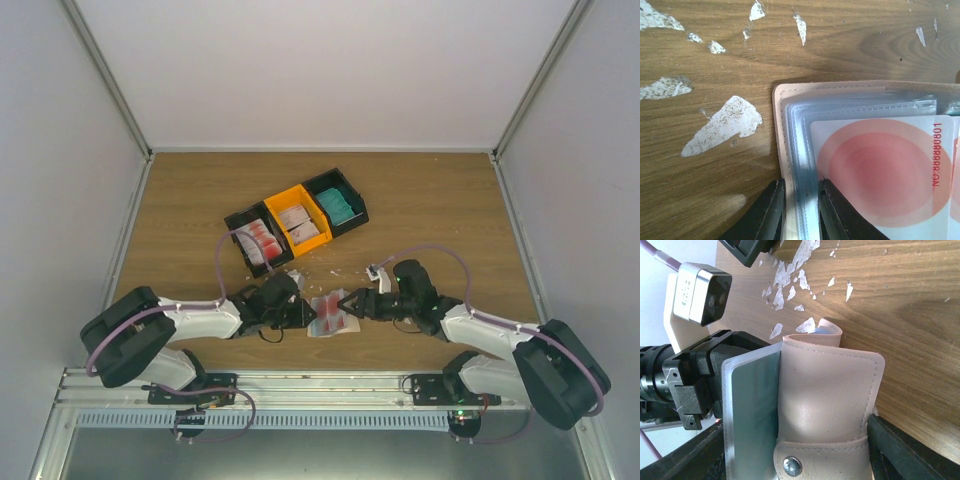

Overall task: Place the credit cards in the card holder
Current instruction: Close the card holder at the center of the board.

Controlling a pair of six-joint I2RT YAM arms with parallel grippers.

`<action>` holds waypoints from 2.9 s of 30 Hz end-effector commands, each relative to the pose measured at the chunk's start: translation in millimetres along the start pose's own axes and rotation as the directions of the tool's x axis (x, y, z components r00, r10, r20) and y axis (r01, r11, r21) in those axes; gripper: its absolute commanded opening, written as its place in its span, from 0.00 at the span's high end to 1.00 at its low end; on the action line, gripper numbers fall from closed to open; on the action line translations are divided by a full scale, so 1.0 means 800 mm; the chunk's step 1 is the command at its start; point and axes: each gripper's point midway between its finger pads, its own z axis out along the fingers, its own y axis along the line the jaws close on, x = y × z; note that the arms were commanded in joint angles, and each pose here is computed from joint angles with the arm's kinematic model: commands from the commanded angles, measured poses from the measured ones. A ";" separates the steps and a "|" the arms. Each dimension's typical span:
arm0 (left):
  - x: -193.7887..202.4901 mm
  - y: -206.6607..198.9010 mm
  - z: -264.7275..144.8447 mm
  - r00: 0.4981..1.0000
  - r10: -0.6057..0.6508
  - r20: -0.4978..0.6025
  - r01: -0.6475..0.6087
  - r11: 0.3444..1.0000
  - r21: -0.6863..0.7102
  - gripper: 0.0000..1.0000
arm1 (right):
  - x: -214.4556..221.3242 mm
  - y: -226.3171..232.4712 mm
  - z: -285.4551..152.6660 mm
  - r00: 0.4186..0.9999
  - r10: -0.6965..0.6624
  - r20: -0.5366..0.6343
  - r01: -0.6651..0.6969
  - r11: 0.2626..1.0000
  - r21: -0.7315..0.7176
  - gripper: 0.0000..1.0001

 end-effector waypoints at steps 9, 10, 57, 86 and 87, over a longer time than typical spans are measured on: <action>0.014 0.010 0.010 0.998 0.025 -0.060 -0.028 0.999 -0.038 0.76 | 0.002 0.017 -0.005 0.999 -0.033 0.019 0.034 0.997 -0.063 0.12; 0.013 0.009 0.010 0.998 0.025 -0.059 -0.028 0.999 -0.038 0.76 | 0.002 0.018 -0.006 0.999 -0.034 0.021 0.035 0.997 -0.068 0.10; 0.013 -0.027 0.021 0.995 0.040 -0.087 -0.029 0.991 0.127 0.76 | 0.014 0.036 0.032 0.992 -0.109 -0.062 0.100 0.986 -0.135 0.04; -0.096 -0.059 -0.041 0.980 0.117 0.158 -0.137 0.983 0.122 0.74 | 0.039 0.017 0.054 0.982 -0.139 -0.130 0.151 0.985 0.088 0.43; -0.098 -0.052 -0.041 0.982 0.099 0.158 -0.118 0.986 0.115 0.74 | 0.043 0.016 0.058 0.978 -0.152 -0.143 0.167 0.980 0.103 0.43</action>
